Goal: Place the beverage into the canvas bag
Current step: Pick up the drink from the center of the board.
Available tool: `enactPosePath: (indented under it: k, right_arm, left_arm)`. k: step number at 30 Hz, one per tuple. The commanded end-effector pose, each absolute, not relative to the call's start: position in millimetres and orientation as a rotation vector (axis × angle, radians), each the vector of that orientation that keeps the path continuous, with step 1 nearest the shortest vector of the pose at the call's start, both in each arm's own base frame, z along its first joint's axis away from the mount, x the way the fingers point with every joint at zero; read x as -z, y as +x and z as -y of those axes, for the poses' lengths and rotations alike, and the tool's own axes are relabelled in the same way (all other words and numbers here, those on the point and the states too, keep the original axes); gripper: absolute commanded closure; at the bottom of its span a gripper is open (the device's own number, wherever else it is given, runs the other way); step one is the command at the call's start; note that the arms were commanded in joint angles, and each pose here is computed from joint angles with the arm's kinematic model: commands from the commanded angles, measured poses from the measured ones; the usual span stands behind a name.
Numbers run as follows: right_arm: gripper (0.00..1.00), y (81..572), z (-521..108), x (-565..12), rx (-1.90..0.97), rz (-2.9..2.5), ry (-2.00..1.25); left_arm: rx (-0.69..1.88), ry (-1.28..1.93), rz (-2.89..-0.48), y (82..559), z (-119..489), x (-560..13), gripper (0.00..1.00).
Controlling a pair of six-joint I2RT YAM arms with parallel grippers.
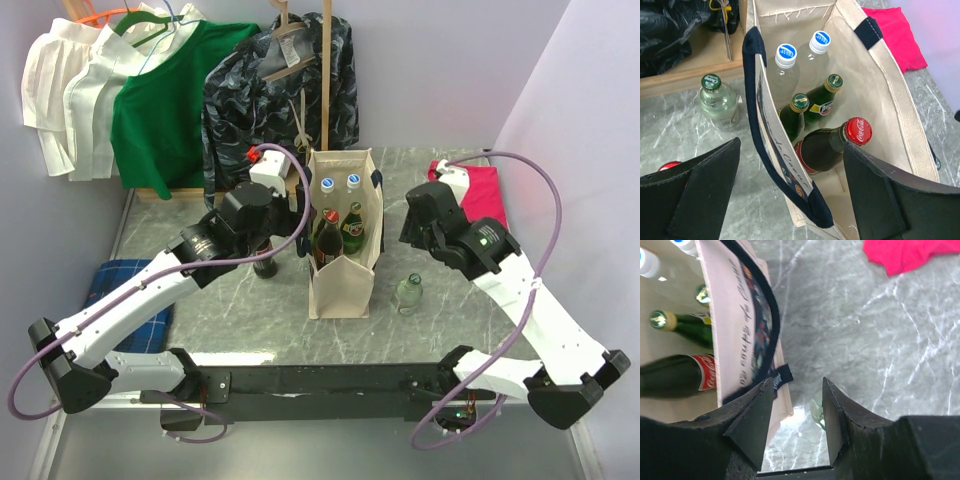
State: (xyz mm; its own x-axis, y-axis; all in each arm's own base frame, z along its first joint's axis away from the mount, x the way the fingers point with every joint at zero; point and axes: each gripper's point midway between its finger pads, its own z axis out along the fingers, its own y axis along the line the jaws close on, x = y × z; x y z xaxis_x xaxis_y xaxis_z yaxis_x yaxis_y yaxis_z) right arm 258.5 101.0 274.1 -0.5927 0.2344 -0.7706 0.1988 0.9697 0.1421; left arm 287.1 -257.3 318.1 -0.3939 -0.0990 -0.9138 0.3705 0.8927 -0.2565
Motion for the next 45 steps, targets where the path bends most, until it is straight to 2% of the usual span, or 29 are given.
enactPosePath:
  k: [1, 17, 45]
  right_arm:
    - [0.49, 242, -86, -269, -0.033, -2.213, 0.363]
    - [0.47, 208, -80, -204, -0.007, -2.374, 0.392]
    - [0.45, 201, -89, -158, 0.006, -2.487, 0.374]
  left_arm:
    - [0.537, 0.167, -1.935, 286, 261, -316, 0.12]
    - [0.49, 0.133, -1.978, 290, 258, -302, 0.11]
    - [0.469, 0.123, -1.983, 293, 258, -298, 0.1]
